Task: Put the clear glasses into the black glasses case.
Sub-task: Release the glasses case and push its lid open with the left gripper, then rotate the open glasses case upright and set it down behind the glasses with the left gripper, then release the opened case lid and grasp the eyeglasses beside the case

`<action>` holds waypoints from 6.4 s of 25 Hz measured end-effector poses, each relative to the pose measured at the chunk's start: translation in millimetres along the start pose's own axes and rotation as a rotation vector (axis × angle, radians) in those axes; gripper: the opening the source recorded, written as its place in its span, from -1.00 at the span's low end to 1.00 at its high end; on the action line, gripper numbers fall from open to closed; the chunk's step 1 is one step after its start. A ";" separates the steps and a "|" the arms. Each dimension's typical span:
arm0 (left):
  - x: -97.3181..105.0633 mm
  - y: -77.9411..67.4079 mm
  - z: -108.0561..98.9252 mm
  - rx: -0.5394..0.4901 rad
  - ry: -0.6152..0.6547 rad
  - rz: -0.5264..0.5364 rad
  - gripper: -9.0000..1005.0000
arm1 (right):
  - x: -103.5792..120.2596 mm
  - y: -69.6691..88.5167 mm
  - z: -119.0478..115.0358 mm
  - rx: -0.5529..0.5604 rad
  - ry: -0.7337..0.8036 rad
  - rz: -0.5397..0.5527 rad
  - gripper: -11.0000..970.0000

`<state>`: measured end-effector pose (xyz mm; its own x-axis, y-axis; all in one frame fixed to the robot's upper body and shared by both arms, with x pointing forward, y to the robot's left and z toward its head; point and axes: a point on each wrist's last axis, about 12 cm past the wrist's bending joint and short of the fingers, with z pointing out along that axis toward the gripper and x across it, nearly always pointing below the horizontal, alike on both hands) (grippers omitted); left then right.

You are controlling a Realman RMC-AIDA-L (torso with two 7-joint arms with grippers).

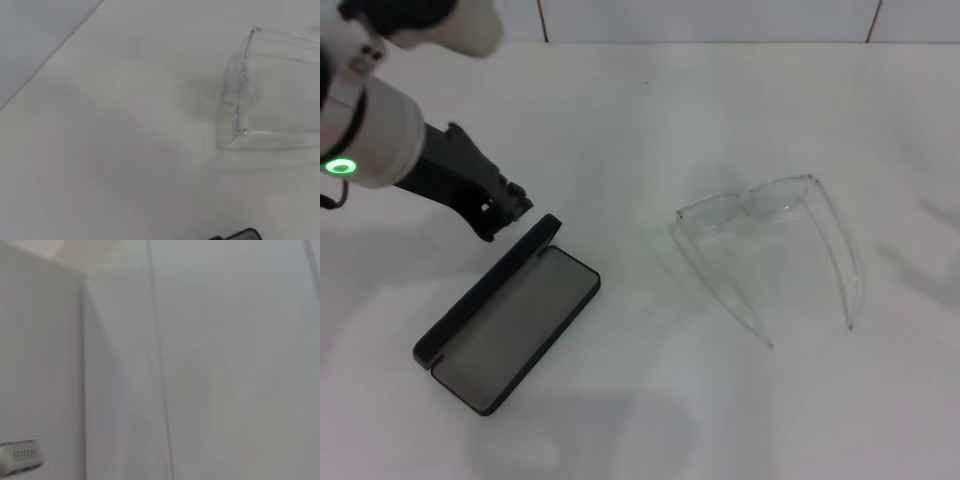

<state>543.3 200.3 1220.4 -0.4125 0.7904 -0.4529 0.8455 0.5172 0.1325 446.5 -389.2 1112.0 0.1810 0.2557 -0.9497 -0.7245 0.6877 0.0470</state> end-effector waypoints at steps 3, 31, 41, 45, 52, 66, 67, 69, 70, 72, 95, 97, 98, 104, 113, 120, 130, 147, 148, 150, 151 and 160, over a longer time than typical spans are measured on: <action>-0.9 -0.5 1.5 -0.012 0.027 -0.005 -0.83 | -3.7 5.7 -15.9 0.030 -0.021 -0.007 0.82; 20.8 -6.6 16.0 0.066 0.128 -0.247 0.32 | 5.8 -0.4 6.1 -0.007 0.020 0.011 0.83; 28.4 3.9 36.6 0.077 0.182 -0.260 0.34 | 5.9 0.4 2.5 0.005 0.022 0.003 0.83; 30.4 5.2 40.7 0.073 0.202 -0.261 0.33 | 6.1 0.4 2.9 0.009 0.018 -0.003 0.83; 24.5 3.3 38.6 0.065 0.195 -0.259 0.31 | 6.1 0.1 3.6 0.011 0.013 -0.005 0.83; 23.9 3.6 39.0 0.065 0.201 -0.247 -0.49 | 6.2 -1.4 5.7 0.016 0.012 -0.007 0.83; 23.0 3.4 38.4 0.064 0.197 -0.240 -0.51 | 6.3 -1.3 5.5 0.016 0.012 -0.007 0.83; 20.4 2.6 36.6 0.059 0.184 -0.216 -0.54 | 6.3 -1.1 4.8 0.018 0.013 -0.007 0.83; 19.2 1.7 36.1 0.056 0.177 -0.203 -0.56 | 6.3 -1.0 4.5 0.019 0.013 -0.007 0.83; 14.6 -2.2 34.6 0.044 0.159 -0.149 -0.58 | 6.3 -0.7 3.6 0.022 0.011 -0.008 0.83; -45.2 -36.7 79.7 0.011 0.028 0.459 -0.57 | -1.1 20.1 -36.5 0.105 -0.072 -0.016 0.82; -51.1 -39.6 81.3 0.001 0.013 0.522 -0.57 | -0.1 20.9 -37.6 0.111 -0.068 -0.017 0.82; -53.8 -41.0 81.8 -0.002 0.006 0.545 -0.57 | 0.1 20.9 -37.6 0.112 -0.067 -0.018 0.82; -71.5 -48.0 89.3 -0.024 -0.023 0.624 -0.57 | 2.3 20.6 -36.0 0.117 -0.067 -0.019 0.82; -78.3 -53.4 94.8 -0.045 -0.062 0.637 -0.57 | 3.5 18.2 -35.9 0.134 -0.055 -0.023 0.81; -80.8 -60.3 97.6 -0.042 -0.070 0.648 -0.57 | 4.0 17.3 -35.8 0.140 -0.051 -0.025 0.81; -82.5 -68.4 100.1 -0.043 -0.072 0.674 -0.56 | 4.2 18.5 -38.2 0.146 -0.047 -0.023 0.81; -89.3 -69.2 80.7 -0.068 -0.122 0.620 -0.05 | 1.3 16.0 -40.2 0.129 -0.020 -0.033 0.80; -89.7 -69.0 76.7 -0.071 -0.137 0.610 -0.05 | 1.1 11.9 -36.4 0.115 0.004 -0.037 0.80; -90.2 -68.2 66.3 -0.075 -0.186 0.573 -0.05 | 2.1 4.3 -27.5 0.078 0.063 -0.036 0.80; -90.9 -67.6 59.1 -0.071 -0.224 0.546 -0.05 | 2.9 -0.2 -21.4 0.055 0.098 -0.034 0.80; -73.6 -43.3 -15.1 0.115 -0.702 0.224 -0.05 | -8.9 -33.1 46.6 -0.183 0.454 -0.031 0.79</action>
<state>531.9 124.7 1261.4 0.0545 0.4573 -0.8876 0.9298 0.3008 0.2121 499.8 -382.6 1133.3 -0.0743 -0.1131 -0.9908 -0.8359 0.5489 0.0000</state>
